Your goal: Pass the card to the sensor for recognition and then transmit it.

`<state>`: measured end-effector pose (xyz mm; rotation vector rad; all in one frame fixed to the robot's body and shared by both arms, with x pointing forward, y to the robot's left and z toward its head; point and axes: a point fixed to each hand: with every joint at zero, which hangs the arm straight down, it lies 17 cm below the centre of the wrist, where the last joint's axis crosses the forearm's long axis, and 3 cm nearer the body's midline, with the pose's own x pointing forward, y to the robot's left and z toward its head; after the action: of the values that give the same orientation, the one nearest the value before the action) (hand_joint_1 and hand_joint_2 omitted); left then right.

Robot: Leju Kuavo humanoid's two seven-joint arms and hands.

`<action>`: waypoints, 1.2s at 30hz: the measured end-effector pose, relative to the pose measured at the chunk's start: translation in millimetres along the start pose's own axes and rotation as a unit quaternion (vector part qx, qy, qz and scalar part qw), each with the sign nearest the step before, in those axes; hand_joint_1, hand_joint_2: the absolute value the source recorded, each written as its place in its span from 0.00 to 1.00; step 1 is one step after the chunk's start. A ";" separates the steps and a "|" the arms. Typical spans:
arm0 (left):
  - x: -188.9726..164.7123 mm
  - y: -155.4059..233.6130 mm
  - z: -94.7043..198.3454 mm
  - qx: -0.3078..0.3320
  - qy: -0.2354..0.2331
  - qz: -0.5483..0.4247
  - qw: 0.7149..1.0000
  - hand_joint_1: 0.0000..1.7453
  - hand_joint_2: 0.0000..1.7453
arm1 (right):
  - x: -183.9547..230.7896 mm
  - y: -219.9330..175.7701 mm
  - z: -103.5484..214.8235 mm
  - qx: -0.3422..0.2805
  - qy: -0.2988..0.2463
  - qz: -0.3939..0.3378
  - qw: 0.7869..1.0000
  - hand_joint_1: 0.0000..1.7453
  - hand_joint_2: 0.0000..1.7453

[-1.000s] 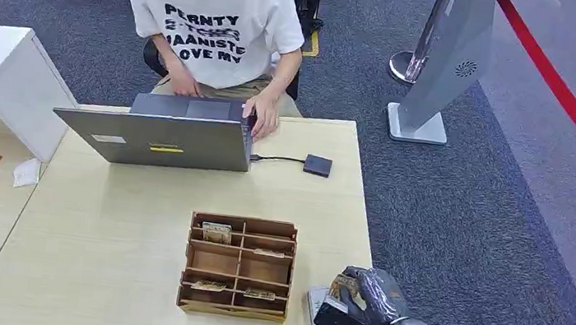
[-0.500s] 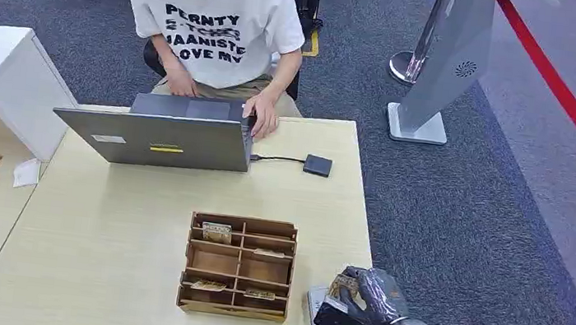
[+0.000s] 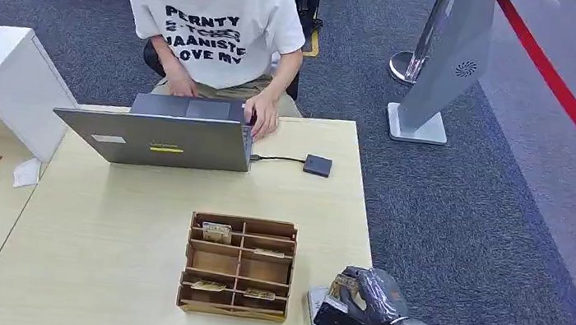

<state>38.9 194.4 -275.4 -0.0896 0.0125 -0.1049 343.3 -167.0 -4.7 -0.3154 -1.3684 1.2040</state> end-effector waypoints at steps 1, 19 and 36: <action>0.0 0.0 0.0 0.000 0.000 0.000 1.000 0.00 0.00 | -0.1 -0.1 0.0 0.000 0.000 0.000 1.000 1.00 1.00; 0.0 -0.1 0.0 0.000 0.000 0.001 1.000 0.00 0.00 | -0.1 -0.8 -0.1 -0.001 0.000 -0.001 1.000 1.00 1.00; -0.1 -0.1 0.0 0.000 0.000 0.001 1.000 0.00 0.00 | -0.2 -0.5 0.1 -0.001 0.001 -0.001 1.000 1.00 1.00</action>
<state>38.9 194.3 -275.4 -0.0900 0.0129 -0.1023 343.5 -167.5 -4.4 -0.3155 -1.3685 1.2010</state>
